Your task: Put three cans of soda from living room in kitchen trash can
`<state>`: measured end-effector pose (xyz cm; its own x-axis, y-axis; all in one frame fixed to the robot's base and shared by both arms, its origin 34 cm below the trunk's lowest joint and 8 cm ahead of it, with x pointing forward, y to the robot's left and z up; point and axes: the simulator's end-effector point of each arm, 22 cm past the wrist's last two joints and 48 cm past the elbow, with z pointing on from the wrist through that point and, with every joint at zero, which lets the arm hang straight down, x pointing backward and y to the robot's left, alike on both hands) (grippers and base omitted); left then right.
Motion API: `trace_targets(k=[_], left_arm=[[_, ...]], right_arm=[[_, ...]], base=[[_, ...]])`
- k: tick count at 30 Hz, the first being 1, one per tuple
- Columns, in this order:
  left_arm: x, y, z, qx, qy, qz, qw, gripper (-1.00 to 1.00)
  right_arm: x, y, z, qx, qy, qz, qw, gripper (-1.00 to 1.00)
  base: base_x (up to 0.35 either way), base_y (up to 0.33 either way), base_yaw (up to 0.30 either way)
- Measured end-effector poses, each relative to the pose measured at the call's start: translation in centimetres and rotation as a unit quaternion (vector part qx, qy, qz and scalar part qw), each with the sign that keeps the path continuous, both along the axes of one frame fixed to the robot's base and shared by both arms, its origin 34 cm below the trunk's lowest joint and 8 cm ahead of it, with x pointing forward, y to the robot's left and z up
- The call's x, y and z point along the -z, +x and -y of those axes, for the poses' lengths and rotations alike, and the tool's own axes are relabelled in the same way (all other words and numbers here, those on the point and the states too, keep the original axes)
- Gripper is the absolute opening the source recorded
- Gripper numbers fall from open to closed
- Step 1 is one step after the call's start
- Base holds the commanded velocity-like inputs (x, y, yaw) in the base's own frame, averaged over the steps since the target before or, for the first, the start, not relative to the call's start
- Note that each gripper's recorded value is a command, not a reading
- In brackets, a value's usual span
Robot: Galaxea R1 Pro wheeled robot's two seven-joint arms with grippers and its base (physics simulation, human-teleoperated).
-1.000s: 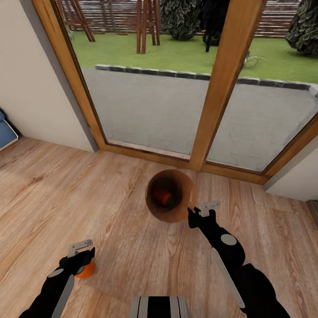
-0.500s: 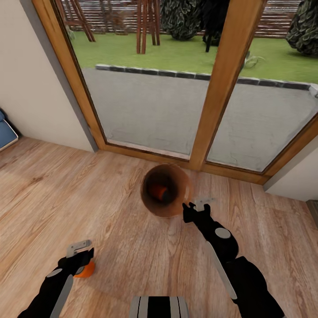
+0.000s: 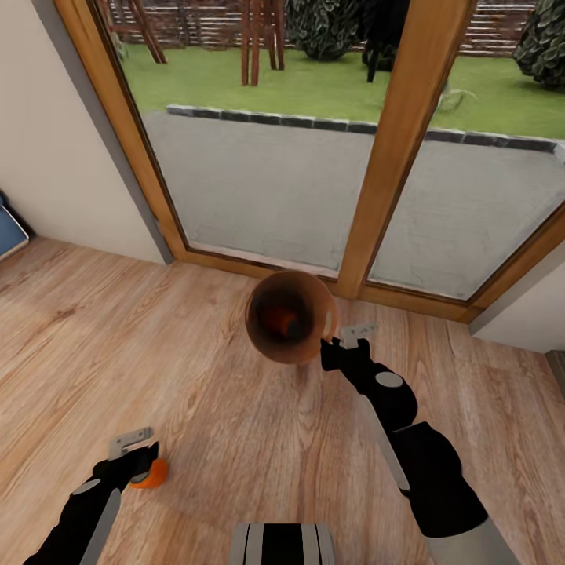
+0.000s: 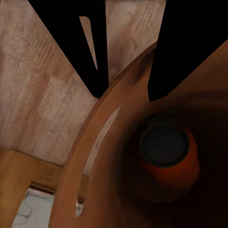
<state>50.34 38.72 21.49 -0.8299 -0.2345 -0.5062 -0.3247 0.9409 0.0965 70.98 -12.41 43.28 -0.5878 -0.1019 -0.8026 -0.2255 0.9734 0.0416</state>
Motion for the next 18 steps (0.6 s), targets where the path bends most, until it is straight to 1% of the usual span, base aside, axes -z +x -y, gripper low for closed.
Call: trace_targets(k=[3,4,8,12,15,18], left_arm=[[-0.1,0.0,-0.4,-0.003,0.002,0.000,1.0000,1.00],[-0.2,-0.1,-0.9,-0.008,0.005,0.001,1.0000,1.00],[-0.3,-0.3,-1.6,-0.017,0.008,0.001,0.9998,1.00],[-0.3,-0.4,-2.0,-0.021,0.010,0.001,0.9997,1.00],[0.3,-0.9,-2.0,-0.022,0.011,-0.006,0.9997,1.00],[1.5,-2.0,-1.9,-0.024,0.009,-0.022,0.9994,1.00]], right_arm=[[0.4,-0.1,0.1,0.000,-0.003,-0.005,1.0000,-1.00],[0.4,0.0,0.0,-0.001,-0.003,-0.006,1.0000,-1.00],[-0.4,0.2,0.0,0.000,0.000,0.003,1.0000,-1.00],[-0.4,0.2,0.0,0.000,0.000,0.003,1.0000,-1.00],[0.5,0.1,0.1,0.000,-0.002,-0.004,1.0000,-1.00],[1.3,0.0,0.1,0.000,-0.001,-0.010,0.9999,-1.00]], base=[[0.000,0.000,0.000],[0.000,0.000,0.000],[0.000,0.000,0.000],[0.000,0.000,0.000],[0.000,0.000,0.000],[0.000,0.000,0.000]])
